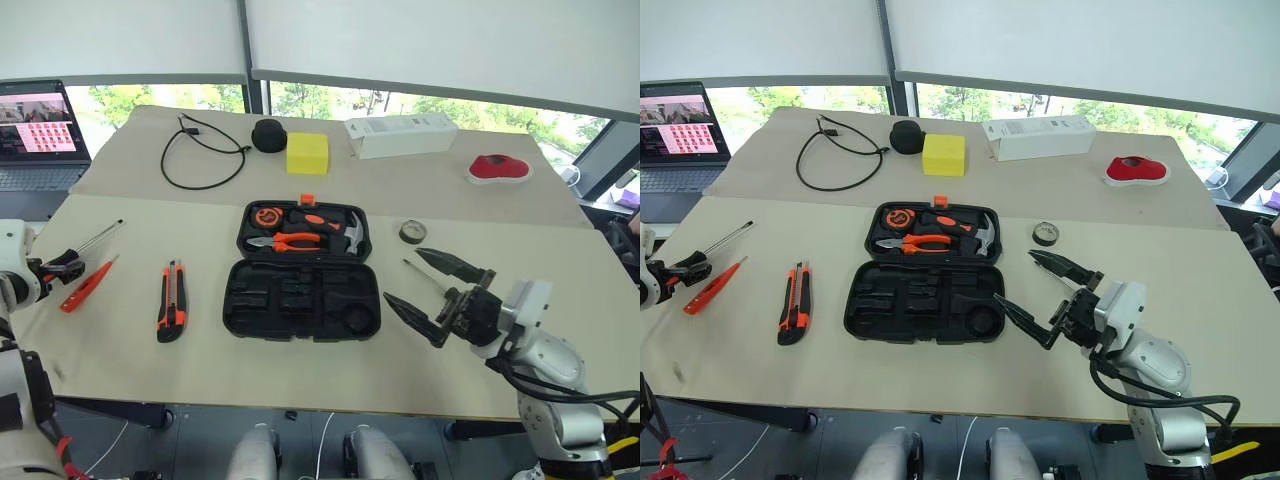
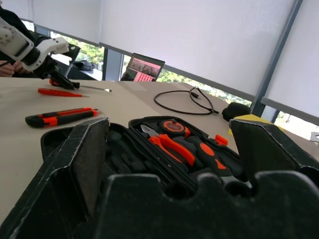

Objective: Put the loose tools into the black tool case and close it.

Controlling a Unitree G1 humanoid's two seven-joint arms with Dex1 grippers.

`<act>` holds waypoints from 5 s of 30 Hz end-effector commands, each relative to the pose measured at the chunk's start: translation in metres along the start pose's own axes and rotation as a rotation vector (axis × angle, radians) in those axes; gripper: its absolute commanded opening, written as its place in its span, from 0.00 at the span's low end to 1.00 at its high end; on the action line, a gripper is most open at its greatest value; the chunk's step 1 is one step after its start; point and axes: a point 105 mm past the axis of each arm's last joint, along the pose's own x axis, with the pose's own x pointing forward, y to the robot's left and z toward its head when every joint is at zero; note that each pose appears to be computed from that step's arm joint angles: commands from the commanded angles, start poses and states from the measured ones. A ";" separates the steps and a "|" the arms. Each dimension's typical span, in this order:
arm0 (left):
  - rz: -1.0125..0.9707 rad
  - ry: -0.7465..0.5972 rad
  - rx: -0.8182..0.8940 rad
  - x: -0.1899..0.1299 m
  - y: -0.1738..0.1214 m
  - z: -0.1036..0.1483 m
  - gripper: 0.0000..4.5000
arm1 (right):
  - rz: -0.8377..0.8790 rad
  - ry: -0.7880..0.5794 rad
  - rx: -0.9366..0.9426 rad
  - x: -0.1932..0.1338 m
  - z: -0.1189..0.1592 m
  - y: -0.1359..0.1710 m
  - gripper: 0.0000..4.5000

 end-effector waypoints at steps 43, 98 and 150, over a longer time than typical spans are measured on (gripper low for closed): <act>0.024 -0.069 -0.151 0.015 -0.016 -0.004 0.70 | -0.076 -0.005 -0.085 -0.012 0.008 -0.013 1.00; -1.150 -0.324 1.281 -0.044 -0.306 0.032 0.20 | 0.059 0.150 -0.104 -0.046 0.006 -0.011 1.00; -1.253 -0.315 0.803 -0.028 -0.335 -0.005 0.01 | -0.055 0.151 -0.012 -0.045 -0.007 -0.015 1.00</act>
